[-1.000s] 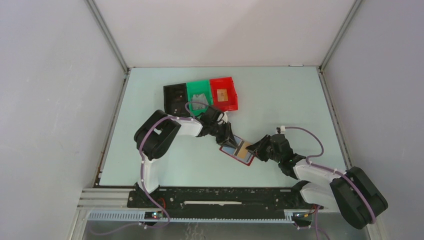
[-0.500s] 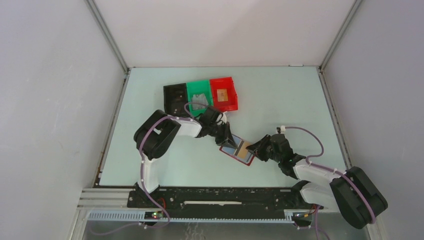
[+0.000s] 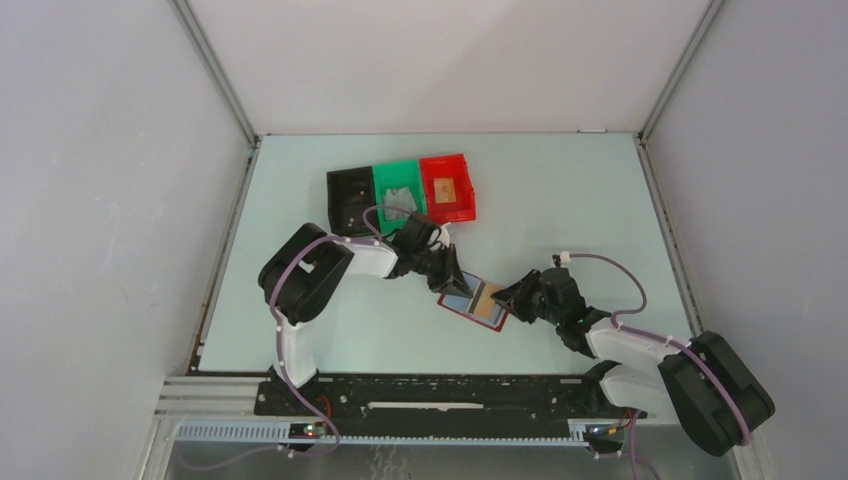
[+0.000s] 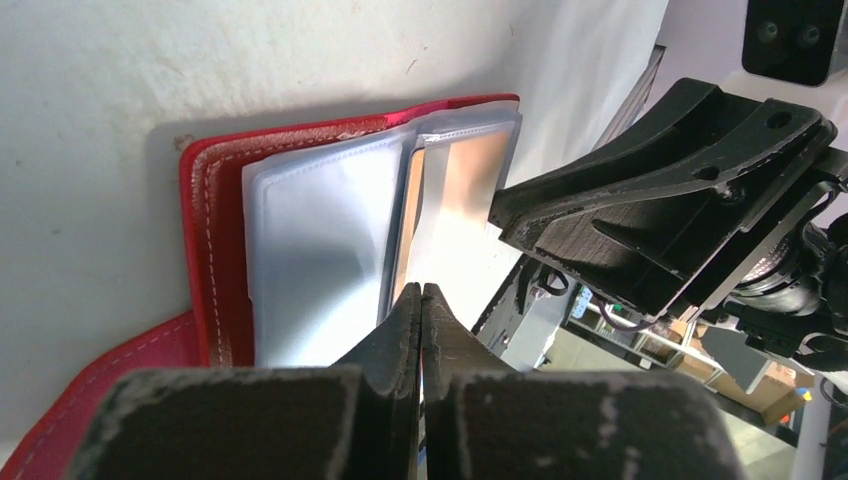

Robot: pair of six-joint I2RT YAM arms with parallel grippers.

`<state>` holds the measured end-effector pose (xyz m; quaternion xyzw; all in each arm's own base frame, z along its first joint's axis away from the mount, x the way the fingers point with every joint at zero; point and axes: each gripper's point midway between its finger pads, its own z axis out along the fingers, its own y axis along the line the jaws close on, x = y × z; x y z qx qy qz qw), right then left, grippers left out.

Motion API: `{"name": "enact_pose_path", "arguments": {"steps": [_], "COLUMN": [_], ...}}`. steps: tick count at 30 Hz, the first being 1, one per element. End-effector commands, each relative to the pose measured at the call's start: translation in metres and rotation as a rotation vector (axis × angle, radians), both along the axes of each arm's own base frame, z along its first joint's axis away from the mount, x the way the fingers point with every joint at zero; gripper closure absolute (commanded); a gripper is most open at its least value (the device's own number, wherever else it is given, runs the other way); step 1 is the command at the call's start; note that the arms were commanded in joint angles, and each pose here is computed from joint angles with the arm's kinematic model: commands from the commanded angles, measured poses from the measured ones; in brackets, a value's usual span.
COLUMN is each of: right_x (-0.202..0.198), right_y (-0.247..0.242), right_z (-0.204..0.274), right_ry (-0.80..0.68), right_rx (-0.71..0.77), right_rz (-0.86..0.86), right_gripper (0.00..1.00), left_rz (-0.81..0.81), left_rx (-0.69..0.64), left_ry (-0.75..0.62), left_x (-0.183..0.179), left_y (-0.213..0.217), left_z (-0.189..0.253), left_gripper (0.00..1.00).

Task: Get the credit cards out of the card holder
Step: Remove the credit card from the card holder.

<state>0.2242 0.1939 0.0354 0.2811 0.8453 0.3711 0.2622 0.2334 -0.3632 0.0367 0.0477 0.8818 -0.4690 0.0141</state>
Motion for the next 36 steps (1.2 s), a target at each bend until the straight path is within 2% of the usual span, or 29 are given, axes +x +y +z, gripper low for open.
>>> {"name": "enact_pose_path", "arguments": {"steps": [1, 6, 10, 16, 20, 27, 34, 36], "right_x": [-0.017, -0.015, -0.011, -0.008, -0.006, -0.005, -0.008, -0.008], "right_y": [-0.012, -0.009, -0.007, 0.0, 0.006, 0.013, 0.011, 0.012], "right_z": [-0.028, -0.021, -0.016, -0.017, -0.017, -0.017, -0.025, -0.026], "right_ry": [0.093, 0.072, 0.062, 0.071, 0.074, 0.077, 0.105, 0.108], "right_rx": [-0.076, -0.067, -0.07, -0.062, -0.051, -0.039, -0.052, -0.05], "right_rz": [-0.003, 0.004, 0.013, 0.039, 0.061, 0.084, 0.083, 0.082], "right_gripper": [0.67, 0.67, 0.67, 0.67, 0.67, 0.67, 0.68, 0.69], "left_rz": [0.001, -0.003, -0.003, -0.003, -0.005, -0.004, -0.01, -0.007], "left_rx": [-0.044, -0.043, -0.026, -0.018, -0.019, -0.048, -0.125, -0.126], "left_ry": [-0.024, -0.03, -0.022, -0.01, -0.008, 0.005, 0.017, 0.014], "left_x": [-0.001, -0.001, 0.001, 0.0, -0.001, -0.001, -0.003, -0.003], "left_y": [0.003, 0.003, 0.003, 0.004, 0.004, 0.001, -0.006, -0.006], "left_z": [0.017, 0.019, 0.014, 0.009, 0.007, 0.008, 0.019, 0.02], "left_gripper": [1.0, 0.99, 0.79, 0.69, 0.68, 0.73, 0.97, 1.0]}}
